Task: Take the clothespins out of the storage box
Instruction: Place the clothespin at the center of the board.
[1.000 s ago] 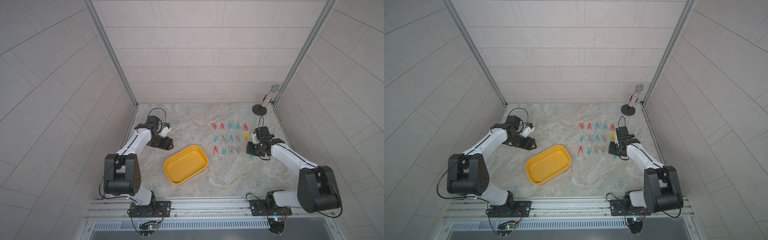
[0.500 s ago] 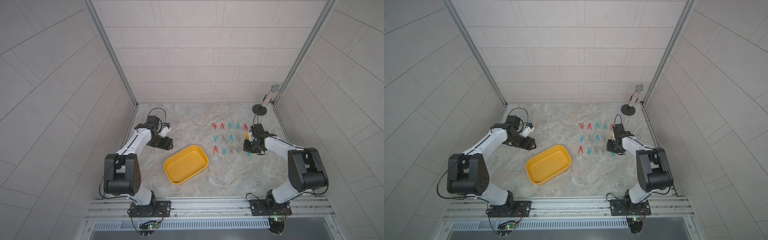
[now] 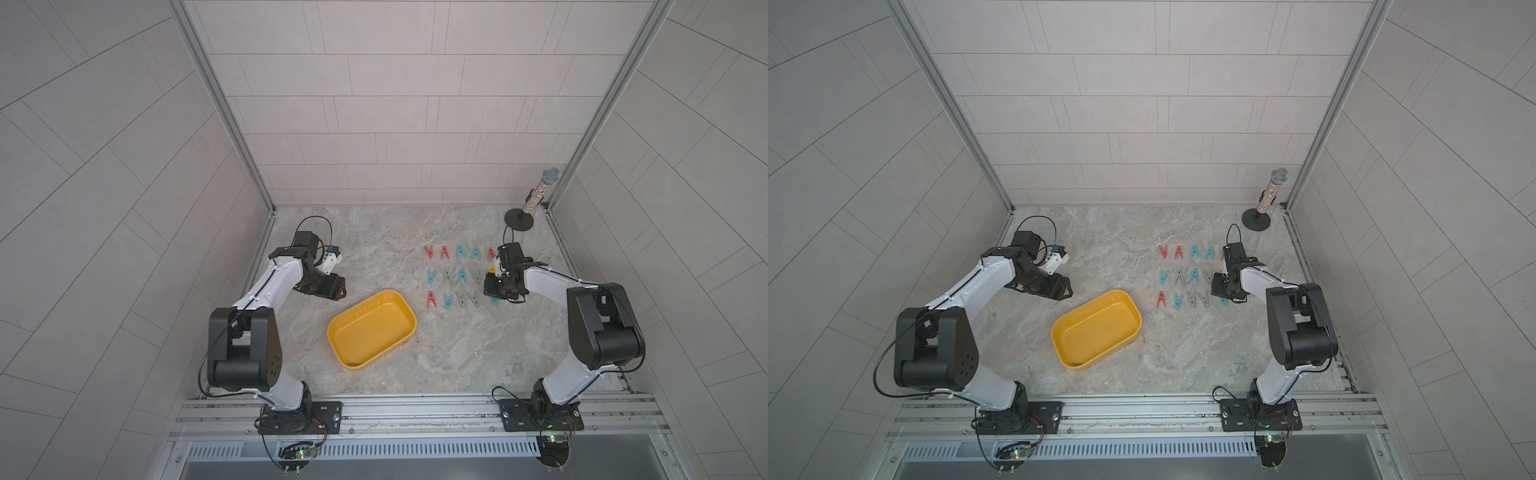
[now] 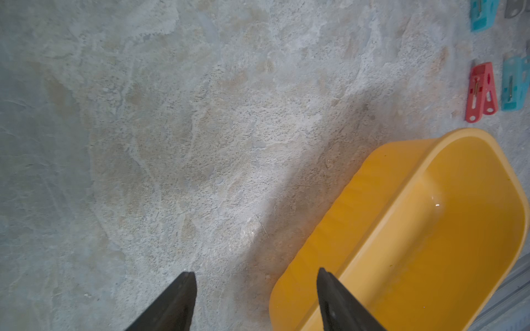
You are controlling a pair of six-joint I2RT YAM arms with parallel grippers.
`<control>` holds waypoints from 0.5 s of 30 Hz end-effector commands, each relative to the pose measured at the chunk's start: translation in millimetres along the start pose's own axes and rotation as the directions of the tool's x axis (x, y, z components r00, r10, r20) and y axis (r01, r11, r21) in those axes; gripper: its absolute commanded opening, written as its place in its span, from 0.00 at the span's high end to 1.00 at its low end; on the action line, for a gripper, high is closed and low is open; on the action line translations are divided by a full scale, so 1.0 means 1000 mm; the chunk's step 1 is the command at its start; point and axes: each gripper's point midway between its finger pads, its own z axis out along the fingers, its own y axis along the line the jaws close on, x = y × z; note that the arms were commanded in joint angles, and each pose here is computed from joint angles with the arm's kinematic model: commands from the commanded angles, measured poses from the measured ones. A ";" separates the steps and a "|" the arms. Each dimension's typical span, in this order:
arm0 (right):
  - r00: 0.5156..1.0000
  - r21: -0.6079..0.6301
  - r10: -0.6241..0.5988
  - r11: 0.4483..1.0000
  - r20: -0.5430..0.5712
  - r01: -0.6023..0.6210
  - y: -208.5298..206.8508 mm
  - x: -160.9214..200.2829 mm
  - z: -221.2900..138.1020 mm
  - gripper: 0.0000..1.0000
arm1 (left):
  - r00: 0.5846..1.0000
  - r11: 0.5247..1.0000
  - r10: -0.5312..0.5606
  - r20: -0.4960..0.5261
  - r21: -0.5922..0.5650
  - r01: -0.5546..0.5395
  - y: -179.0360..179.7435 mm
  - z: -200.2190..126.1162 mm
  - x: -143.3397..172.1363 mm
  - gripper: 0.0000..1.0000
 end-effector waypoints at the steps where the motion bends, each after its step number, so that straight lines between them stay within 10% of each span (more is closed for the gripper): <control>1: 1.000 0.036 0.008 0.999 -0.012 -0.007 -0.007 0.004 0.003 0.96 | 1.000 1.000 0.003 -0.002 -0.003 -0.003 -0.001 -0.001 0.001 0.26; 15: 0.999 0.049 0.016 0.999 -0.030 -0.015 -0.013 0.015 0.006 0.88 | 1.000 1.000 0.005 0.000 0.001 -0.005 -0.002 -0.003 0.001 0.26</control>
